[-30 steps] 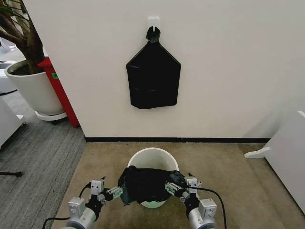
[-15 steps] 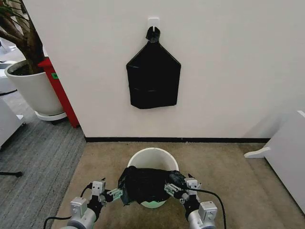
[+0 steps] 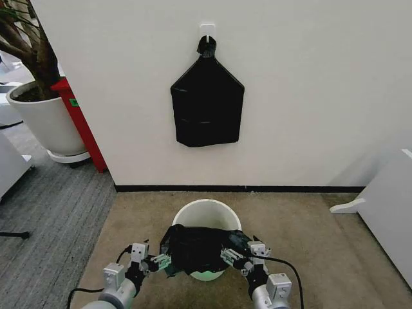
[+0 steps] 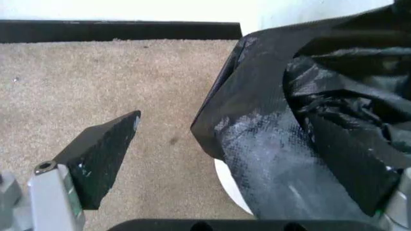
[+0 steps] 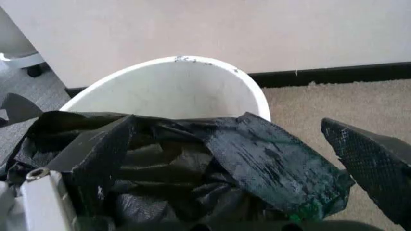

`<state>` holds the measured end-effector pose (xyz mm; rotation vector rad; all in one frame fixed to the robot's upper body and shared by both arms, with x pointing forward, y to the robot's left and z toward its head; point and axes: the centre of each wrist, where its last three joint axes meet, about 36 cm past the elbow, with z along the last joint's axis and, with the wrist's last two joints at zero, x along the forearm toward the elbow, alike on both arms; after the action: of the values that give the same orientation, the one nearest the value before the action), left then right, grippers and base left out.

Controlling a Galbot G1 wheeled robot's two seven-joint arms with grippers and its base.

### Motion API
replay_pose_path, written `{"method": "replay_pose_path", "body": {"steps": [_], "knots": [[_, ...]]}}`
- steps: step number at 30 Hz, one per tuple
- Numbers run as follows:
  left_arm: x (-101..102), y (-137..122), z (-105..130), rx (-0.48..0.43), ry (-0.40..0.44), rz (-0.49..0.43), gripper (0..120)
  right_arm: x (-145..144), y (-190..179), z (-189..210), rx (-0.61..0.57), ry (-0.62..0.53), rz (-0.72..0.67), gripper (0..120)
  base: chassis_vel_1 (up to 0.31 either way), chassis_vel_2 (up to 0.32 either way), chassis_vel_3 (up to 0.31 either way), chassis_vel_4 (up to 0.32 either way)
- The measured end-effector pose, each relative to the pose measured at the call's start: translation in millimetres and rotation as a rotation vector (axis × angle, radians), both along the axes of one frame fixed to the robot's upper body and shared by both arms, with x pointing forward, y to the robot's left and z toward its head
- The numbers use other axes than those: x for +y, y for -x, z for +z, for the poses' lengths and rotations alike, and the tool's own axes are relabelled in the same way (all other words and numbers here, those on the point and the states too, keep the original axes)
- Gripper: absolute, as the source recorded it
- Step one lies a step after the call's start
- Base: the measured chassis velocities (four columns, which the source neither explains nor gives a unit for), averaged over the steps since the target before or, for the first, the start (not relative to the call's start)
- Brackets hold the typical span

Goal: Place the garbage bag over the trash bin.

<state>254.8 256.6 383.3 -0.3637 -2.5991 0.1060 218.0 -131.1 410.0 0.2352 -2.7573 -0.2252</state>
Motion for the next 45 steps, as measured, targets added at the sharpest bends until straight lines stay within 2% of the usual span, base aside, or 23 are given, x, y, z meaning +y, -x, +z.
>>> {"method": "replay_pose_path", "body": {"steps": [10, 18, 25, 36, 45], "knots": [[10.1, -9.0, 4.4, -0.004, -0.030, 0.012, 100, -6.8, -19.0, -10.8, -0.003, 0.024, 0.004, 100, 0.000, 0.000, 0.000, 0.000], [9.6, -14.2, 7.2, -0.004, -0.022, 0.014, 100, -3.4, -21.9, -15.8, 0.019, 0.045, 0.029, 100, 0.000, 0.000, 0.000, 0.000], [10.6, -16.5, 8.7, -0.007, -0.020, 0.018, 100, -3.5, -26.0, -27.9, 0.040, 0.182, 0.029, 100, 0.000, 0.000, 0.000, 0.000], [10.8, -18.5, 9.7, -0.014, -0.017, 0.021, 100, -7.9, -39.8, -34.1, 0.046, 0.230, 0.007, 100, 0.000, 0.000, 0.000, 0.000], [20.8, -39.7, 19.2, -0.060, -0.022, 0.033, 100, -20.0, -55.3, -31.9, 0.027, 0.245, -0.027, 100, 0.000, 0.000, 0.000, 0.000]]}}
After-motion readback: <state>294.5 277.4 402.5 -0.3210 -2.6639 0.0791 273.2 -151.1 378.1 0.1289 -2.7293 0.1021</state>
